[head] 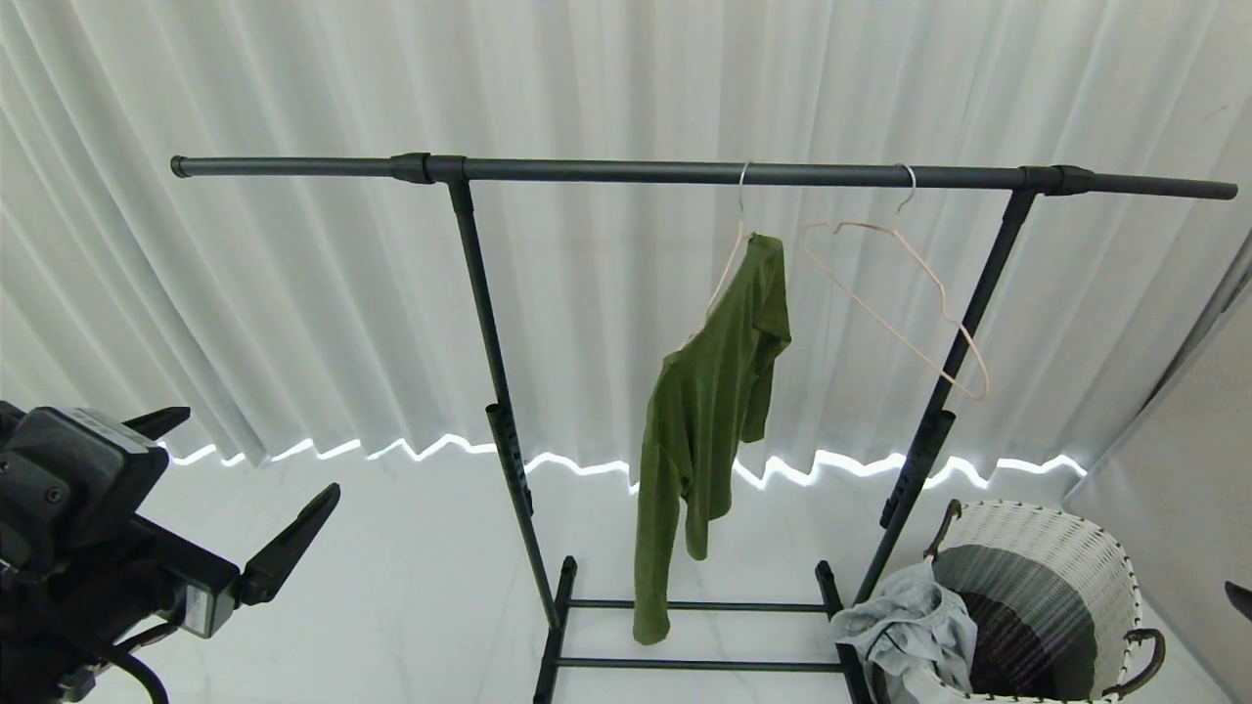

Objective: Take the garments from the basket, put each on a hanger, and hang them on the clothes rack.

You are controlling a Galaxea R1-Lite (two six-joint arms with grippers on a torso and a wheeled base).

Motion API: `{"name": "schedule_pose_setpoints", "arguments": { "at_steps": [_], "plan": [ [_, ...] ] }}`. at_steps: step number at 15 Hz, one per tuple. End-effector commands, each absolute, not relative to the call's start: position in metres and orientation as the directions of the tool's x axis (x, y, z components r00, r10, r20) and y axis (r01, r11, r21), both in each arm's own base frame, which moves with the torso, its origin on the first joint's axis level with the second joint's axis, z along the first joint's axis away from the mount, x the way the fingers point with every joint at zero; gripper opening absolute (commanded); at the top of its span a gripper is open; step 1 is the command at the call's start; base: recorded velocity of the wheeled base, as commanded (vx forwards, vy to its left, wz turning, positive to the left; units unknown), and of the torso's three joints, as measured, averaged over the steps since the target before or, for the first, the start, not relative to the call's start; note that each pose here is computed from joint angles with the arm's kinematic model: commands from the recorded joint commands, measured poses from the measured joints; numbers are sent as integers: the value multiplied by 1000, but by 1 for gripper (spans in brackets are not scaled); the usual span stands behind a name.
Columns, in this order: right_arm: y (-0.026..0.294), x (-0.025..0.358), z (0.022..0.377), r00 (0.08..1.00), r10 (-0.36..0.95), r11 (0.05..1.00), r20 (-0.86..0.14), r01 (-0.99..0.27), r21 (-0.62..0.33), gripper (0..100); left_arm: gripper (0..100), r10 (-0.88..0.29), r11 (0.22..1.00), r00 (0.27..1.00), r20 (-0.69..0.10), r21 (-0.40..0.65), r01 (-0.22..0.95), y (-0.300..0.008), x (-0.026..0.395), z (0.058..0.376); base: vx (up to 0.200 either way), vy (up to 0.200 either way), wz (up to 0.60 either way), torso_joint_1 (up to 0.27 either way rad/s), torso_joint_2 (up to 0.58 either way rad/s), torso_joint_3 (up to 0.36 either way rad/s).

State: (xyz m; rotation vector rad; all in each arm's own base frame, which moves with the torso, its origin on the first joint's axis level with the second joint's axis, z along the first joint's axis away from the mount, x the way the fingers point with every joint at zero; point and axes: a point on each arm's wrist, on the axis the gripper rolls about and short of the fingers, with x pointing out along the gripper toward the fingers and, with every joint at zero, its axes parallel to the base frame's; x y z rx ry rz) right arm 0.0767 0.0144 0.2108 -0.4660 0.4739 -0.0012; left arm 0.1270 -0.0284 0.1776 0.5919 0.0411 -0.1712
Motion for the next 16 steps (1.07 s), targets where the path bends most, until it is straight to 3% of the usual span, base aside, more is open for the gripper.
{"name": "schedule_pose_setpoints", "arguments": {
  "at_steps": [1,8,16],
  "plan": [
    [15,79,209,886,-111,893,-450,-110,-437,100,100,-149,819,985,-87,547,172,-28,125,177,0,0,0,0,0,0],
    [14,81,204,884,-128,881,-451,-108,-461,100,100,-149,823,985,-84,542,171,-26,117,173,0,0,0,0,0,0],
    [12,80,200,874,-150,872,-462,-103,-479,100,100,-143,835,987,-79,526,163,-25,118,174,0,0,0,-187,443,254]
  ]
}}
